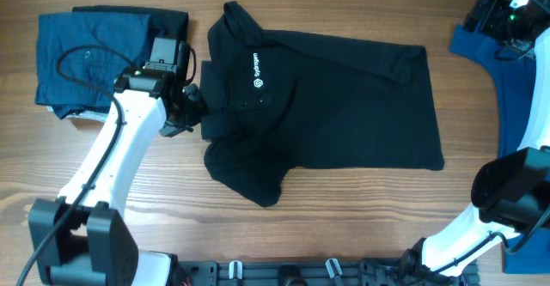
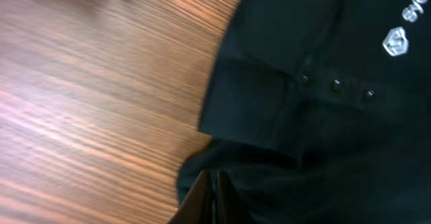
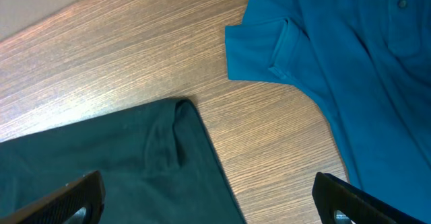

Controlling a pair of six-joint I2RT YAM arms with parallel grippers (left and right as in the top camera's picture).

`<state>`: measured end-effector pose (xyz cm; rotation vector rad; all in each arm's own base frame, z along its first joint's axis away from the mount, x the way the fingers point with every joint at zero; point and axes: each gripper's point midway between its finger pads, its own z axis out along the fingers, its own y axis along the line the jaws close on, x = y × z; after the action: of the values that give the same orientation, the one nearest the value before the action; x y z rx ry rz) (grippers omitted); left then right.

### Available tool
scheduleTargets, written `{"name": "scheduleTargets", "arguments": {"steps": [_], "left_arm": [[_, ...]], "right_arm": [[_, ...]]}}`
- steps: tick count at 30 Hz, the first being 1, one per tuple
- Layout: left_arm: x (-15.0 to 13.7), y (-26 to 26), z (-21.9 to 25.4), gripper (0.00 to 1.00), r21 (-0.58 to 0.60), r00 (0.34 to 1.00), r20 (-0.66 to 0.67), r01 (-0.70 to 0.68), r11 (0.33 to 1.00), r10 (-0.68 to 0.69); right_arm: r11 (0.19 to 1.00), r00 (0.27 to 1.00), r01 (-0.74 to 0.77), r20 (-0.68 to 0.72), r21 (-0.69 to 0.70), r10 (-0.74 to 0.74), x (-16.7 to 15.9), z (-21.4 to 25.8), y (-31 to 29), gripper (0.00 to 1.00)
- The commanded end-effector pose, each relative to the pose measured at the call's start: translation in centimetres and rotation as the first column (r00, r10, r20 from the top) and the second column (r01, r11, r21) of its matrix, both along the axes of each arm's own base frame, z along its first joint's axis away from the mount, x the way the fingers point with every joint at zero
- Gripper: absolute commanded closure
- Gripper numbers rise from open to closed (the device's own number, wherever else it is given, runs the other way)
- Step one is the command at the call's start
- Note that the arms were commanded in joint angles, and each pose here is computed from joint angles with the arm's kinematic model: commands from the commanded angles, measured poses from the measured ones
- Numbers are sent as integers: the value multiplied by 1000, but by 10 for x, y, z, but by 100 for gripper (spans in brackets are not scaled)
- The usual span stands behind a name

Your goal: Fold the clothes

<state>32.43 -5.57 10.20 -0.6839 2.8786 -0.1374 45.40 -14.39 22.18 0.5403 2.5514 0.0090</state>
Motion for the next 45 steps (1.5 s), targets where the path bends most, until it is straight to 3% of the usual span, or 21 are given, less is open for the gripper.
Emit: {"name": "scheduleTargets", "arguments": {"steps": [1, 8, 15, 33, 39, 45], "left_arm": [[2, -22, -25, 96, -106, 994, -62, 78, 991, -85], [20, -25, -58, 96, -105, 994, -73, 78, 991, -86], [40, -42, -63, 96, -109, 989, 8, 146, 983, -146], [13, -57, -119, 96, -87, 967, -155, 191, 978, -203], [13, -22, -126, 96, 110, 970, -184, 183, 977, -161], [13, 26, -119, 96, 322, 975, -203, 155, 934, -92]], "right_arm": [[1000, 1000, 8, -15, -9, -8, 2, -6, -2, 0], [1000, 1000, 8, -15, -9, -8, 2, -6, -2, 0], [1000, 1000, 7, -15, -9, -7, 2, -6, -2, 0], [1000, 1000, 7, -15, -9, -7, 2, -6, -2, 0], [1000, 1000, 7, -15, -9, -7, 2, -6, -2, 0], [1000, 1000, 7, -15, -9, -7, 2, -6, -2, 0]]}}
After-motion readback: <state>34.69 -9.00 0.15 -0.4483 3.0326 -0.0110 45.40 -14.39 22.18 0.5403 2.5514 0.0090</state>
